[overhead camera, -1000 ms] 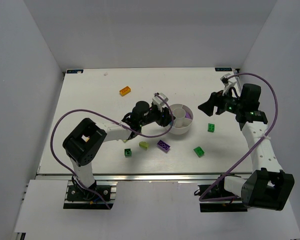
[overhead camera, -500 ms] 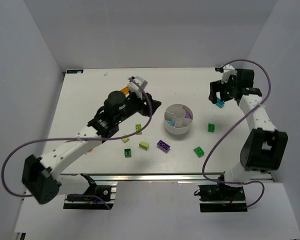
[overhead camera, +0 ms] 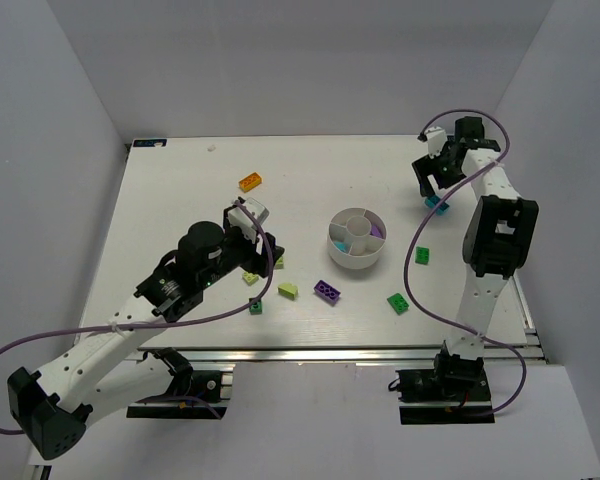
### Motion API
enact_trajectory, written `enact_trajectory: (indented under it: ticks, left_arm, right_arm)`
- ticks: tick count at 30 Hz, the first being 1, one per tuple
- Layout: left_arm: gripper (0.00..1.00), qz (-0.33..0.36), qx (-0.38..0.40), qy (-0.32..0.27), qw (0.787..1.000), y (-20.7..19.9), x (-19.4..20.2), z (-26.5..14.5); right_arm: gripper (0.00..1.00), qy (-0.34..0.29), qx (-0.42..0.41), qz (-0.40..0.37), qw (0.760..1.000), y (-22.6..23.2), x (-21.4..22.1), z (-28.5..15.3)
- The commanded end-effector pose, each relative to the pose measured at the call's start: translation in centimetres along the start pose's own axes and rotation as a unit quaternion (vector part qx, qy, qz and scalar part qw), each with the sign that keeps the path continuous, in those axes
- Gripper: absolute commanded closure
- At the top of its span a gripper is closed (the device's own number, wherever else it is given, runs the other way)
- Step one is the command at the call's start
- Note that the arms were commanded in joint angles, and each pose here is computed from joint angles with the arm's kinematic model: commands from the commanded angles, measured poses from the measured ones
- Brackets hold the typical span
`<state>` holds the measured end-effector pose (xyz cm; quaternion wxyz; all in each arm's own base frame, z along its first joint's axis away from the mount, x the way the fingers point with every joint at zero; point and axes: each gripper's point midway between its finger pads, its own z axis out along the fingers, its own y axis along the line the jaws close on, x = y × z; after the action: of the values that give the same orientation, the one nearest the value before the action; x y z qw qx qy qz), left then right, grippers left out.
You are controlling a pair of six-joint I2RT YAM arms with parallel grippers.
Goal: Sort the legos into containers by color
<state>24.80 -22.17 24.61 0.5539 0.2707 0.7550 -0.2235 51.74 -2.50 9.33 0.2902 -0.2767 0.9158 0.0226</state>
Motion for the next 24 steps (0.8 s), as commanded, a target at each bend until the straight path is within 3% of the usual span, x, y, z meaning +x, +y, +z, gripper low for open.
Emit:
enact_trajectory:
  ticks: [1, 12, 17, 24]
  left_arm:
    - [0.20, 0.018, -0.026, -0.019, 0.999, 1.0, -1.1, -0.8]
    - [0.20, 0.018, -0.021, -0.016, 1.000, 0.9, -0.9, -0.7]
    - [0.21, 0.018, -0.023, -0.011, 1.000, 1.0, -0.6, -0.4]
    - [0.21, 0.017, -0.015, -0.018, 1.000, 0.7, -0.6, -0.5]
  right_arm:
    - [0.14, 0.012, -0.012, -0.043, 0.999, -0.3, 0.0, -0.6]
    - [0.17, 0.091, -0.022, -0.059, 0.994, -0.2, 5.5, 2.7]
    - [0.19, 0.094, -0.018, -0.059, 0.994, -1.0, 5.9, 3.4]
    - [0.31, 0.094, -0.053, -0.049, 0.993, -1.2, 7.0, 4.7]
